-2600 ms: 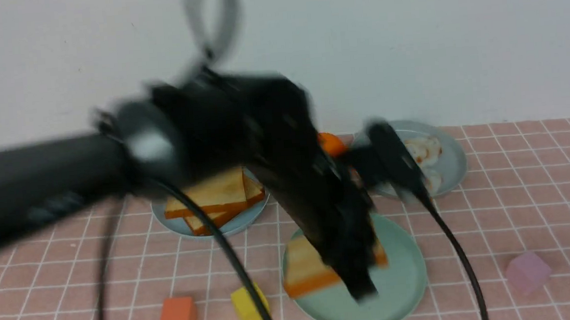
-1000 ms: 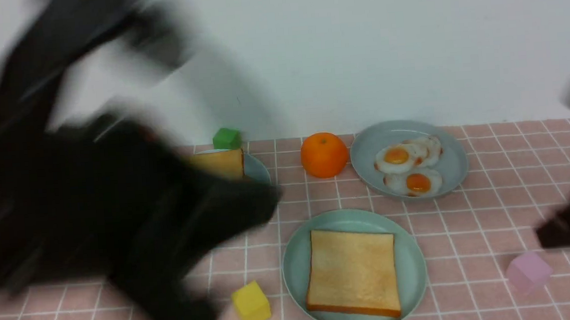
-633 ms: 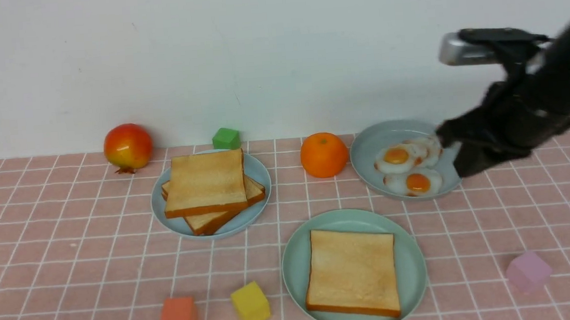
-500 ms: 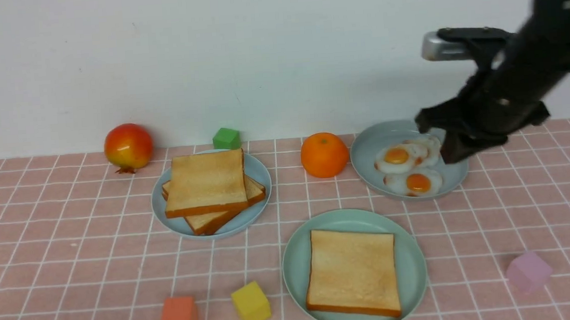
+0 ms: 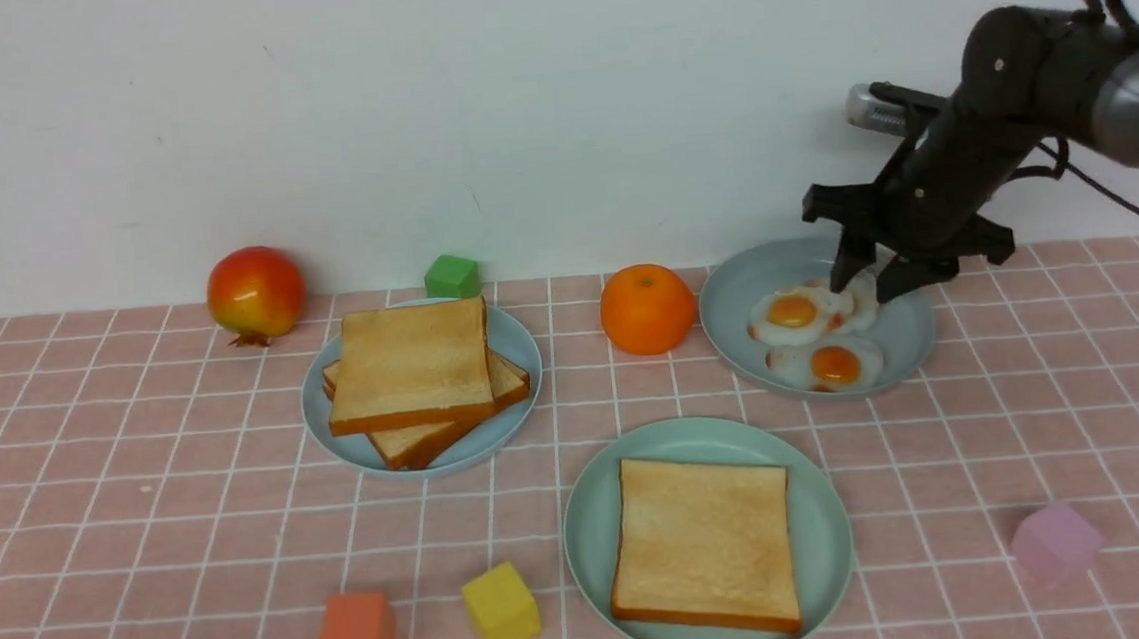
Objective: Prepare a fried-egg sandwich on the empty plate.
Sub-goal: Use the right arm to grab a fried egg
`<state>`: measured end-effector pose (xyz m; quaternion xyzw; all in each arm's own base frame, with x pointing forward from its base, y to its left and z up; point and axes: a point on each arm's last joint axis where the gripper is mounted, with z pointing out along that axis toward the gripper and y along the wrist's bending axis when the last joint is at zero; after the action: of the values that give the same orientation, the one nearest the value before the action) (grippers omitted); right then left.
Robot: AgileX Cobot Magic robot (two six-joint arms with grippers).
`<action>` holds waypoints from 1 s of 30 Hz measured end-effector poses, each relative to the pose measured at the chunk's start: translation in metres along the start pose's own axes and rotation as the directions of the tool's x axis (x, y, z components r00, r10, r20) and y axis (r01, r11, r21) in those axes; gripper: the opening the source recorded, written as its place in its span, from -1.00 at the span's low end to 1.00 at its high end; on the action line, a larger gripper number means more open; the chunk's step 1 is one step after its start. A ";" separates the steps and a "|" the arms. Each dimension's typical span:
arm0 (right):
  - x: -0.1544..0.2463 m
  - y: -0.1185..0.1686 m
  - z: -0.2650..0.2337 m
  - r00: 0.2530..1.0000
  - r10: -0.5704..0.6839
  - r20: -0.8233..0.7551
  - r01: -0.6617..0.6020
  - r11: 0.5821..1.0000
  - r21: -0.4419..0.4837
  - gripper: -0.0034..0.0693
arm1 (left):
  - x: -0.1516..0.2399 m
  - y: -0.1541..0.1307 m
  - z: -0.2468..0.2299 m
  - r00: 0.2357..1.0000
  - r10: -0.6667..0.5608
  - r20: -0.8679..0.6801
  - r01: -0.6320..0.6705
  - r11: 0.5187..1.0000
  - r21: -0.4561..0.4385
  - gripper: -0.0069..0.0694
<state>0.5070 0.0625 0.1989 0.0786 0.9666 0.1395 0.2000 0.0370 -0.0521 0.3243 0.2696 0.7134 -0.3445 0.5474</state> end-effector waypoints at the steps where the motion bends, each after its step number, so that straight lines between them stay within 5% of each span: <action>1: -0.001 0.000 0.001 1.000 0.000 0.001 0.000 1.000 0.000 0.10 | 0.000 0.000 0.001 1.000 0.000 -0.004 0.000 1.000 -0.001 -0.79; 30: -0.008 -0.006 0.033 0.999 -0.012 0.031 0.012 1.000 0.000 0.10 | 0.002 0.000 0.009 0.999 -0.020 -0.045 0.020 1.000 -0.001 -0.79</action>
<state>0.5270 0.0631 0.1708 0.0748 0.9638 0.1370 0.2160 0.0421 -0.0590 0.3211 0.2700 0.7284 -0.3438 0.5276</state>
